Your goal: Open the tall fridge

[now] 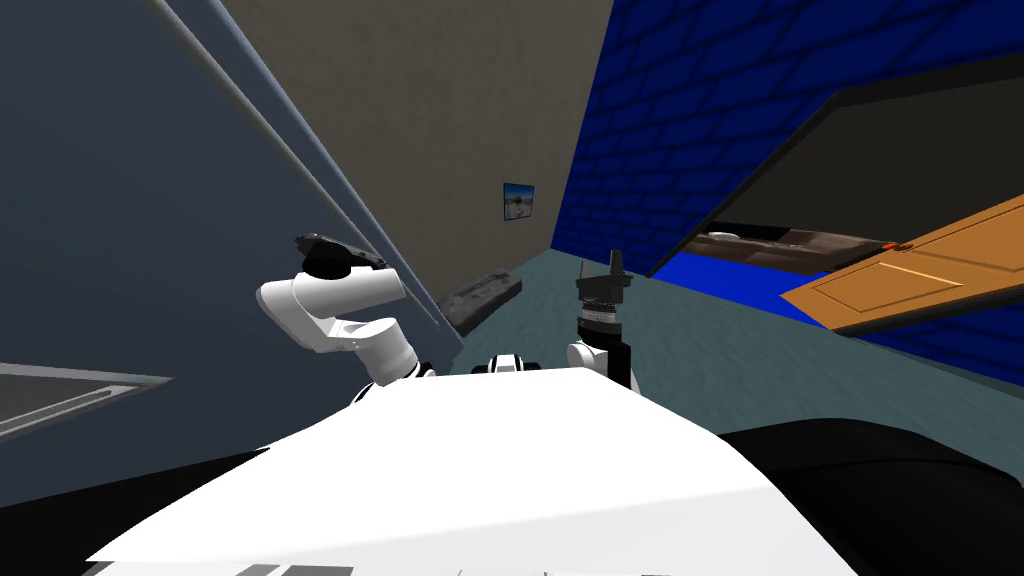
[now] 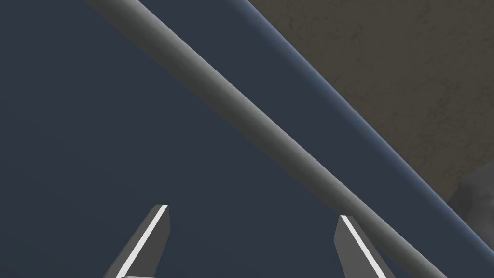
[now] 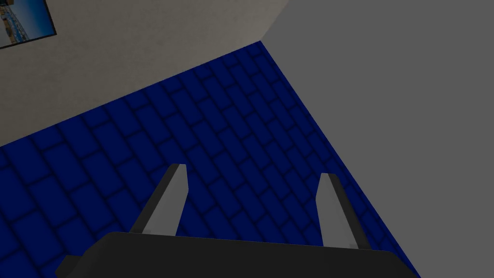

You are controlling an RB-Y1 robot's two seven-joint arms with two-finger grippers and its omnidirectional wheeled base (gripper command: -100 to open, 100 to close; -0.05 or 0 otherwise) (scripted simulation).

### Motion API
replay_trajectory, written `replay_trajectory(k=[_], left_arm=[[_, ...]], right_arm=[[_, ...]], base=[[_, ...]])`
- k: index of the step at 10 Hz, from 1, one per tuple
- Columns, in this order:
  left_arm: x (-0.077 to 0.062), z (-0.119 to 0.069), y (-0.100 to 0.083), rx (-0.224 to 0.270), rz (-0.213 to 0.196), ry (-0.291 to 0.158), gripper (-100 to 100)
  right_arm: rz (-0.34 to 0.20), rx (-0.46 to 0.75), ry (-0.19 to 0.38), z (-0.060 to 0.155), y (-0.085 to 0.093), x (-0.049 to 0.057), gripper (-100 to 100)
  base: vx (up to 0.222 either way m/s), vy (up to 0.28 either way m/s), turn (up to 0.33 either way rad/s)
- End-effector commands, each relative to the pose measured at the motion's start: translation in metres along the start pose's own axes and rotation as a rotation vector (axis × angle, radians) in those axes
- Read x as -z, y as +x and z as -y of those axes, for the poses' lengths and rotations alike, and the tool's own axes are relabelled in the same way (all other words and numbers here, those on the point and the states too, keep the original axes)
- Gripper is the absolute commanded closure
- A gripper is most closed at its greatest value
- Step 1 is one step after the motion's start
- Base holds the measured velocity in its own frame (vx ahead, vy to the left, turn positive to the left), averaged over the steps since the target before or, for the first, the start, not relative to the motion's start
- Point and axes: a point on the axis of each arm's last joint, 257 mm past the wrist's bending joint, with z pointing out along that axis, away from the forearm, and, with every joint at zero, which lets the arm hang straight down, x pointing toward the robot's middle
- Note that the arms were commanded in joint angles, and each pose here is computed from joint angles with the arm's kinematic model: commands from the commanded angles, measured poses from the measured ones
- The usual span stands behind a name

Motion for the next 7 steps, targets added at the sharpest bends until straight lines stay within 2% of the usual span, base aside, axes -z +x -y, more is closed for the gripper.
replay_trajectory(k=[1, 3, 5, 6, 7], left_arm=[[-0.002, -0.007, -0.005, 0.029, 0.009, -0.015, -100], [-0.001, -0.022, -0.010, 0.064, 0.024, -0.052, -100], [-0.002, -0.013, -0.009, 0.057, 0.022, -0.039, -100], [-0.002, -0.014, -0.009, 0.057, 0.020, -0.039, -100], [-0.002, -0.016, -0.010, 0.057, 0.023, -0.043, 100]], right_arm=[[0.000, 0.000, 0.000, 0.000, 0.000, 0.000, 0], [0.000, 0.000, 0.000, 0.000, 0.000, 0.000, 0], [0.000, 0.000, 0.000, 0.000, 0.000, 0.000, 0], [0.000, 0.000, 0.000, 0.000, 0.000, 0.000, 0], [0.000, 0.000, 0.000, 0.000, 0.000, 0.000, 0]], base=[[0.190, 0.064, -0.014], [0.158, 0.056, -0.012], [0.063, 0.050, 0.007], [0.038, 0.039, -0.007], [-0.005, -0.002, 0.023]])
